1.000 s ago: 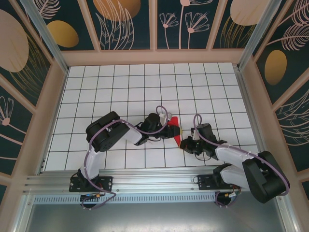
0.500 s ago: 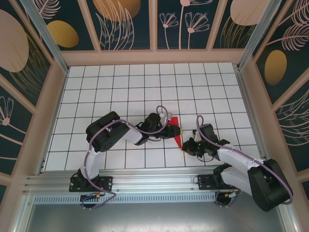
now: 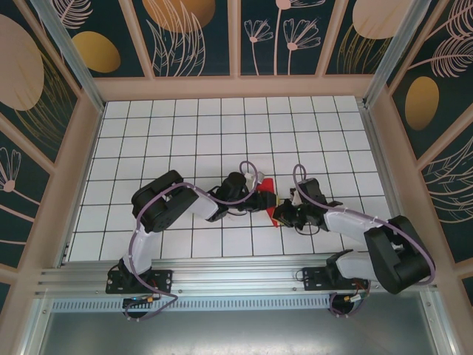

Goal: Fold a paper plane with a square sheet of paper (pick it up from the middle)
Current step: Fold the wing for the fifth time at the center of the table.

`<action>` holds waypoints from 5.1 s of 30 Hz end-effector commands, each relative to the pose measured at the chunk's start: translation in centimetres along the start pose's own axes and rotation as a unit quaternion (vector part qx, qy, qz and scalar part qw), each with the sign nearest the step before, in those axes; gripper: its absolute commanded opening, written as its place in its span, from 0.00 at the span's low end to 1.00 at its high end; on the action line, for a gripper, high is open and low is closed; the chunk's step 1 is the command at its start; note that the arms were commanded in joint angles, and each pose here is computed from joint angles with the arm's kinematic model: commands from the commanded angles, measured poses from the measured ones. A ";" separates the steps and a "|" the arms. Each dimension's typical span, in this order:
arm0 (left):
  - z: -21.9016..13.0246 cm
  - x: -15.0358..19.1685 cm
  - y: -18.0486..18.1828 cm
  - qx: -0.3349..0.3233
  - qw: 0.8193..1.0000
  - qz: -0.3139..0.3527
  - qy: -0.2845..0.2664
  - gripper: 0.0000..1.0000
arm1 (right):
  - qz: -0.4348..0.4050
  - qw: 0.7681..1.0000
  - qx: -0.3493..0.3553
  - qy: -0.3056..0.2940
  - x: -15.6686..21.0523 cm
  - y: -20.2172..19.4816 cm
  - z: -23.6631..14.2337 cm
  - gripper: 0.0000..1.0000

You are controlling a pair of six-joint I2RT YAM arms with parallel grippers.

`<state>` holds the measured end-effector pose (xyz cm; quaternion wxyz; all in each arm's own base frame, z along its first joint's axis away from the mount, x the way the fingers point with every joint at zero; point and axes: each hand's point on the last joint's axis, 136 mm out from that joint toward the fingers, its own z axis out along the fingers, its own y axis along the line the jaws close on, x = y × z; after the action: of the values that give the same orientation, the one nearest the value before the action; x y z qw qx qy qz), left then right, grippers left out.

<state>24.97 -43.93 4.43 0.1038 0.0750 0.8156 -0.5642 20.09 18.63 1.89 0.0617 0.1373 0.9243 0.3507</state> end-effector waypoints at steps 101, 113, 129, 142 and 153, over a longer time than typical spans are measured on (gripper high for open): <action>-1.8 -6.8 5.2 -0.143 0.987 0.032 -0.070 0.44 | 0.027 0.994 0.102 0.035 2.9 -7.5 1.3 0.04; -2.7 -8.7 6.0 -0.142 0.984 0.061 -0.085 0.46 | 0.026 0.994 0.102 0.037 3.0 -7.6 1.2 0.04; -4.4 -13.6 7.0 -0.165 0.977 0.086 -0.105 0.48 | 0.025 0.994 0.099 0.035 3.0 -7.4 1.0 0.04; -7.8 -15.5 0.8 -0.127 0.977 0.105 -0.132 0.50 | 0.016 0.995 0.090 0.030 2.2 -6.4 1.1 0.04; -8.1 -9.1 -1.3 -0.061 0.992 0.035 -0.108 0.45 | -0.004 0.998 0.061 0.016 1.0 -4.4 0.9 0.06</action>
<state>34.22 -35.60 9.93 0.2299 0.0382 0.8382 -0.4931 21.07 18.99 1.37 0.0856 0.1041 0.9189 0.3707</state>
